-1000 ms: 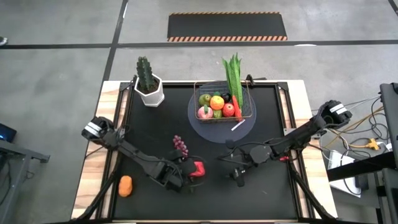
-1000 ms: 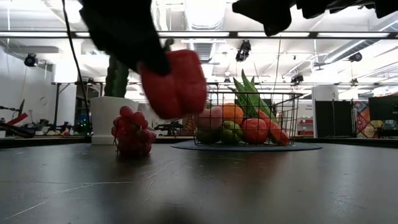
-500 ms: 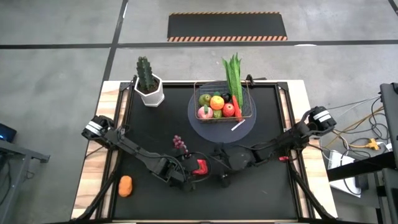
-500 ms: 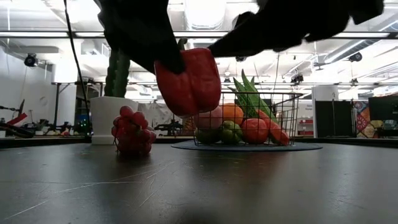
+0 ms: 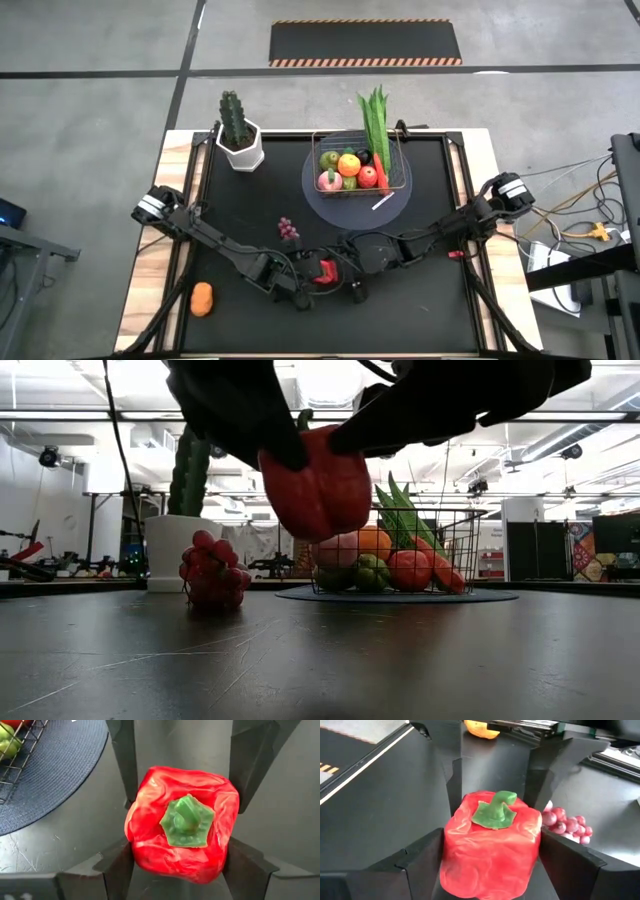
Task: Build produce basket
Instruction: Put the red bell pepper into the gold wire basket
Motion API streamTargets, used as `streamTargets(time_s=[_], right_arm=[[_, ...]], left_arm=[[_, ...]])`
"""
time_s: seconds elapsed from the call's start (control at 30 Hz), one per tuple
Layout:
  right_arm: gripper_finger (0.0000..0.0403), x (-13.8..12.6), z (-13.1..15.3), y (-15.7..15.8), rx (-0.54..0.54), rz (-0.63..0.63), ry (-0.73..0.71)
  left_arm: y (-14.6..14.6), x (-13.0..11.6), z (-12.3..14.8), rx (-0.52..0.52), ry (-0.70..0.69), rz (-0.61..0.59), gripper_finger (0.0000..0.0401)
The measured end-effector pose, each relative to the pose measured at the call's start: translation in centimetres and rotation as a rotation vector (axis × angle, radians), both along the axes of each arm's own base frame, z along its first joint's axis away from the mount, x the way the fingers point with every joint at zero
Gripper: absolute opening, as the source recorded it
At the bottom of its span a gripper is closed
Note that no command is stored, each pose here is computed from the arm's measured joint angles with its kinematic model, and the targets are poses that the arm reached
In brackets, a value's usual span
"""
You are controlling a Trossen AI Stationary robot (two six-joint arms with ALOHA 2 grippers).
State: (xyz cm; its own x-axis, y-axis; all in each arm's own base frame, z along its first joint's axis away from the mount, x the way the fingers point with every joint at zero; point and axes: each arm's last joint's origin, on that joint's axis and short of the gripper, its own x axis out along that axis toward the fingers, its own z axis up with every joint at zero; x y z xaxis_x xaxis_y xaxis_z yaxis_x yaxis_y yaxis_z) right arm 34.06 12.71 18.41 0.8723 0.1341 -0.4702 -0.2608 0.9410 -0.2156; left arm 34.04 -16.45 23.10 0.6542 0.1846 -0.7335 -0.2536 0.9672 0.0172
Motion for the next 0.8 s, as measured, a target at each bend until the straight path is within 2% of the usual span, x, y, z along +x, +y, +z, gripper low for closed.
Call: streamTargets(time_s=[0.1, 0.23, 0.47, 0.63, 0.73, 0.8], right_arm=[[0.0269, 0.0, 0.0, 0.0, -0.004, 0.0, 0.003], [0.0226, 0.0, 0.1, -0.1, 0.002, 0.005, 0.006], [0.0223, -0.5, 0.2, -0.5, -0.01, 0.001, 0.051], [0.0231, -1.6, 1.4, -1.3, -0.013, -0.024, 0.112], [0.0229, -2.4, 2.8, -2.4, -0.003, -0.062, 0.14], [0.0229, -2.9, 4.0, -3.4, 0.002, -0.131, 0.121]], left_arm=[[0.0, 0.0, 0.0, 0.012, 0.0, -0.013, 0.0241], [0.0, 0.1, 0.1, 0.025, -0.003, -0.023, 0.0273], [0.1, 0.1, 0.6, 0.117, -0.006, -0.118, 0.0342], [0.6, -0.8, 2.2, 0.203, -0.015, -0.21, 0.0353], [1.2, -1.7, 3.1, 0.285, -0.035, -0.213, 0.0354], [1.6, -2.4, 3.6, 0.341, -0.044, -0.202, 0.0354]])
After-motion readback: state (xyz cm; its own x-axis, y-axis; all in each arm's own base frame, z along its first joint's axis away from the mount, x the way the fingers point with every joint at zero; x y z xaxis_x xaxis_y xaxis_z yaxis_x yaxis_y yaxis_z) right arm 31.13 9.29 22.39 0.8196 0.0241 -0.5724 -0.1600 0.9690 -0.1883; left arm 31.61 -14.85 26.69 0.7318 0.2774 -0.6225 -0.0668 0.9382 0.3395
